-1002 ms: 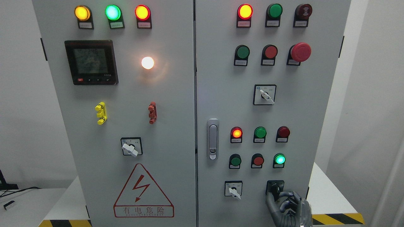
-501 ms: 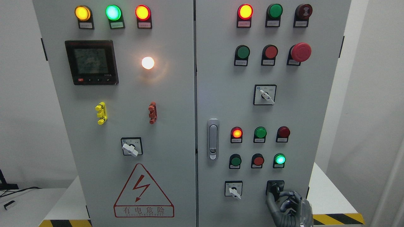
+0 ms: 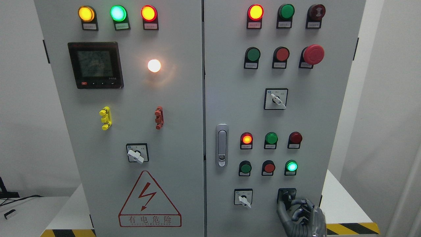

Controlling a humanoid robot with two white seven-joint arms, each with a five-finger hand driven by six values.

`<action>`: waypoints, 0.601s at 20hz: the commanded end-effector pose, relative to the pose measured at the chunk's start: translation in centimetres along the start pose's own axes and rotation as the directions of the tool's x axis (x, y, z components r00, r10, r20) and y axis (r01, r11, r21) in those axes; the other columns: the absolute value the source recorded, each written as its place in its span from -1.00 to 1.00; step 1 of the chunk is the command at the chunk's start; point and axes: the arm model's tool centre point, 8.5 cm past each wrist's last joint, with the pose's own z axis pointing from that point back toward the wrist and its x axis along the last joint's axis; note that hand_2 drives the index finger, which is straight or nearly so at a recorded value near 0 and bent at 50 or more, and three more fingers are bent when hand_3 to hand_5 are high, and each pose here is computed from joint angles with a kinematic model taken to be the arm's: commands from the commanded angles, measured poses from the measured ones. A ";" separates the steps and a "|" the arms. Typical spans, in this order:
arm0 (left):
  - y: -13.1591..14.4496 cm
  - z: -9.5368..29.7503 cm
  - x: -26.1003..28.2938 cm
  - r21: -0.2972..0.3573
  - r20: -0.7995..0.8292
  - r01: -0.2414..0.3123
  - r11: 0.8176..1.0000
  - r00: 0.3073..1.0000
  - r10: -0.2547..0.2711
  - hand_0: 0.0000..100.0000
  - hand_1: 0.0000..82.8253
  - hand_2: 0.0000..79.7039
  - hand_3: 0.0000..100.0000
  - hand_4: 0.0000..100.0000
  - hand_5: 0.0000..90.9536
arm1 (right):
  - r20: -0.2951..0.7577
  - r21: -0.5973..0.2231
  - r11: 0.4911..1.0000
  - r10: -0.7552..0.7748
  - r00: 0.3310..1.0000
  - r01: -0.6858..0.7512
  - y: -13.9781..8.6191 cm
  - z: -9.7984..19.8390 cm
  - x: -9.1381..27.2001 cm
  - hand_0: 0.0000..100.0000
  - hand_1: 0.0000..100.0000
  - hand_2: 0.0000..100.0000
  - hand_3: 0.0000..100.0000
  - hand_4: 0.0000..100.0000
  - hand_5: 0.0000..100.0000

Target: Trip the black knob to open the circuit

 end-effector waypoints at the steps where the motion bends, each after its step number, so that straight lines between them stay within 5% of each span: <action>1: 0.0 0.0 0.0 -0.005 0.000 0.030 1.000 1.000 -0.030 -0.76 -0.06 -1.00 -1.00 -1.00 -1.00 | 0.013 0.002 1.000 0.025 1.000 -0.025 0.1 -0.1 0.0 -0.46 0.49 0.04 0.80 0.71 0.83; 12: 0.0 0.0 0.0 -0.005 0.000 0.030 1.000 1.000 -0.030 -0.76 -0.06 -1.00 -1.00 -1.00 -1.00 | 0.001 0.006 0.999 0.042 0.999 -0.042 0.2 0.0 -0.7 -0.44 0.50 0.03 0.78 0.70 0.82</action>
